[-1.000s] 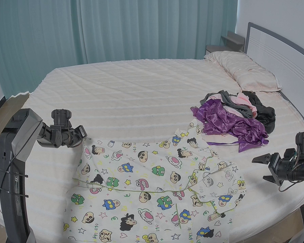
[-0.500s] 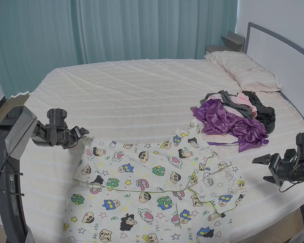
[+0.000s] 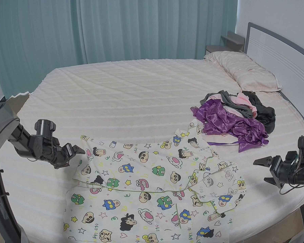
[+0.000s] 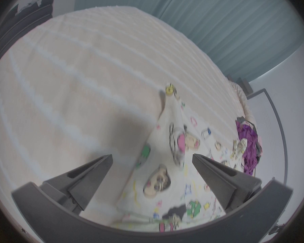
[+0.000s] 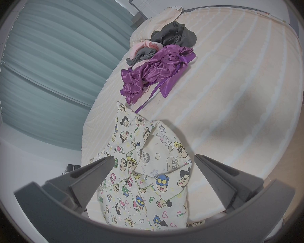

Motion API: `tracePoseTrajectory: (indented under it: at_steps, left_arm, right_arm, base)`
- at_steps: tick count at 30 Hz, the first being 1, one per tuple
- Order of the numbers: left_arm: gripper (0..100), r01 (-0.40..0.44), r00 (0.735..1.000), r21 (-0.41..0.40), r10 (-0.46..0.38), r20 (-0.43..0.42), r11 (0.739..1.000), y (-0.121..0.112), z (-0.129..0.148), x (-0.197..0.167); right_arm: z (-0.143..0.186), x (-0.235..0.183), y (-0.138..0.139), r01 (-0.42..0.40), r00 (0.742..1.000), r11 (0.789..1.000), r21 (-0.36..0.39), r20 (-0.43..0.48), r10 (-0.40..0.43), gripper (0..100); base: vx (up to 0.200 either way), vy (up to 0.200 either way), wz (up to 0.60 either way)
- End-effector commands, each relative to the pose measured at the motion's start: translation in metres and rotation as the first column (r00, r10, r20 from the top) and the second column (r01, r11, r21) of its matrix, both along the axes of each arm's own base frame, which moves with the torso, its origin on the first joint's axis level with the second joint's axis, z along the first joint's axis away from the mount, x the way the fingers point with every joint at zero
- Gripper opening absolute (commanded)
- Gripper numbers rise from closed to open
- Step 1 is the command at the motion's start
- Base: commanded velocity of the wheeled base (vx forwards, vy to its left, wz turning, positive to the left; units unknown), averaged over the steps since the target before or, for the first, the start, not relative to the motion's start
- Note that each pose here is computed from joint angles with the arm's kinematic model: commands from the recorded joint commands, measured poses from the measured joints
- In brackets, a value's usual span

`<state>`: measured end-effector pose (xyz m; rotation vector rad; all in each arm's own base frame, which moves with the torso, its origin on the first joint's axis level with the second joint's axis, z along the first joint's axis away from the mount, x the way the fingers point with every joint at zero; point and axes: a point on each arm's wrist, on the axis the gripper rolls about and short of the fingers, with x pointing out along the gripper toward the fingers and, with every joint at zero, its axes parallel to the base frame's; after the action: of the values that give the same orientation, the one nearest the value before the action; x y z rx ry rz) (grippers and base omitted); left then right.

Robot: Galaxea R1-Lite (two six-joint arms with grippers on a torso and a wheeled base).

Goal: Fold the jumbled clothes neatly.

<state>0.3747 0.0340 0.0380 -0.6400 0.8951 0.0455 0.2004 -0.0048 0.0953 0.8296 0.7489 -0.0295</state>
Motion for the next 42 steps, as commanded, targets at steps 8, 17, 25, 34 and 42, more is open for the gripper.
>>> tracePoseTrajectory:
  at_steps: [8,17,25,34,42]
  left_arm:
    - [100,0.021,0.998,-0.048,-0.024,-0.056,0.999,-0.009,0.003,-0.054]
    - [100,0.004,0.995,-0.065,-0.011,-0.096,0.998,-0.017,-0.018,-0.054]
    - [100,-0.025,0.995,-0.056,0.02,-0.097,0.998,-0.023,-0.026,-0.049]
    - [0,-0.049,0.994,-0.033,0.046,-0.099,0.998,-0.022,-0.026,-0.05]
    - [0,-0.116,0.988,-0.038,0.112,-0.107,0.992,-0.021,-0.02,-0.052]
  right_arm:
    - [0.006,-0.016,0.001,0.029,0.999,0.999,0.038,0.029,-0.03,100]
    - [0.004,-0.019,0.001,0.029,0.999,0.999,0.04,0.019,-0.03,100]
    - [0.003,-0.019,0.001,0.028,0.999,0.999,0.041,0.015,-0.029,100]
    - [0.002,-0.02,0.002,0.019,1.0,0.999,0.047,0.014,-0.02,100]
    - [0.003,-0.02,0.002,0.019,1.0,0.999,0.047,0.015,-0.02,100]
  base:
    - [0.0,0.0,0.0]
    - [0.0,0.0,0.0]
    - [0.0,0.0,0.0]
    - [0.0,0.0,0.0]
    - [0.0,0.0,0.0]
